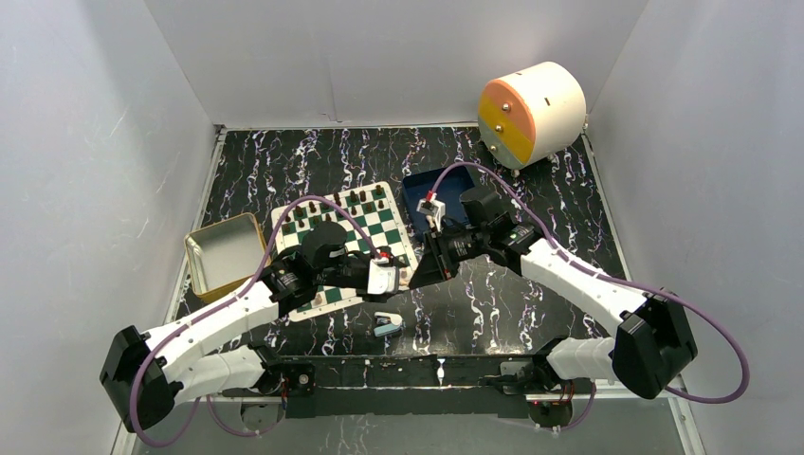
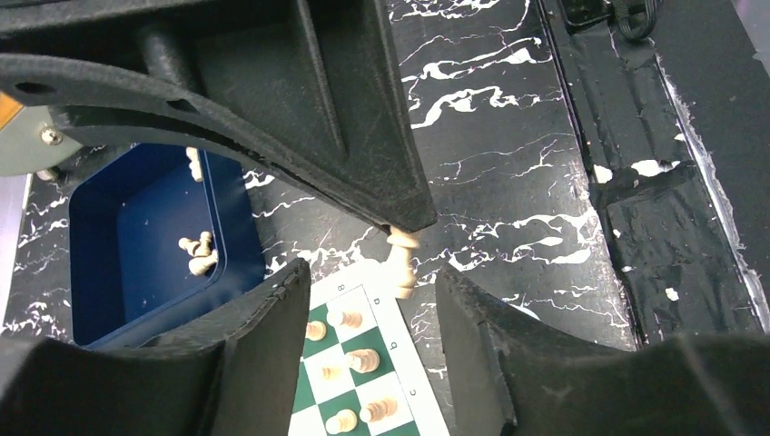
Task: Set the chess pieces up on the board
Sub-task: Place the chess piece on the chessboard.
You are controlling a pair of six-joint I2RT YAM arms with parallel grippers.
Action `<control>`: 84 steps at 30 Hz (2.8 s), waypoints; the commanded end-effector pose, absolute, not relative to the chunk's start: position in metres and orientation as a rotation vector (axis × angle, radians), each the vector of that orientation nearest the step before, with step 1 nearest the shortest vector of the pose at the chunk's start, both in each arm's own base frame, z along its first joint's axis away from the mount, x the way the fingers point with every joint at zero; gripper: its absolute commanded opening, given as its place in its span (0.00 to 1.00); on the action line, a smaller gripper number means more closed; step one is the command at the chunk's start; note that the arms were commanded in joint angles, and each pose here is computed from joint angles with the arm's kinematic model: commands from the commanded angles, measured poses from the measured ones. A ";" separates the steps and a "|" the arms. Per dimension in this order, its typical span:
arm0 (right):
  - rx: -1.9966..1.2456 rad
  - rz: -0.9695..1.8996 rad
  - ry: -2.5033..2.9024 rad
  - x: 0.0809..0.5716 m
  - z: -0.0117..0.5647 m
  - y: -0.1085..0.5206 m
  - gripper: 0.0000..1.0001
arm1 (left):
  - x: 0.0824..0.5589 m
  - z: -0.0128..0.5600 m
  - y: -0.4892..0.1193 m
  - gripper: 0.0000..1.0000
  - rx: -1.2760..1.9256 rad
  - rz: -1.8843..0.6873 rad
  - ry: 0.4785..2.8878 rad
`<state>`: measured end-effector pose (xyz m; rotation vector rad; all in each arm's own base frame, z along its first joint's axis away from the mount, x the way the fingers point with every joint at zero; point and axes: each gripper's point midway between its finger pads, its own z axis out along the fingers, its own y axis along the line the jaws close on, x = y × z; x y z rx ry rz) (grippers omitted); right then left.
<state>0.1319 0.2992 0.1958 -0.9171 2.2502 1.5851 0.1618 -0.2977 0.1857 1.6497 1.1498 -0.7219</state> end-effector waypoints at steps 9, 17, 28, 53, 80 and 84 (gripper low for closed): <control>-0.893 1.598 2.117 0.148 0.229 0.314 0.13 | 0.157 0.201 -0.300 0.27 1.625 -0.760 1.150; -0.639 1.536 2.053 0.174 0.248 0.319 0.16 | 0.182 0.211 -0.300 0.13 1.333 -0.773 1.406; -0.450 1.564 1.968 0.191 0.265 0.321 0.13 | 0.200 0.218 -0.303 0.09 1.072 -0.821 1.571; -0.523 1.201 2.184 0.233 0.228 0.332 0.11 | 0.190 0.241 -0.226 0.91 0.819 -0.633 1.670; -0.995 0.590 2.453 0.217 0.105 0.506 0.12 | 0.155 0.401 -0.069 0.91 -0.182 -0.689 1.565; -1.023 0.552 2.483 0.212 0.092 0.509 0.12 | 0.149 0.406 -0.061 0.91 -0.206 -0.703 1.537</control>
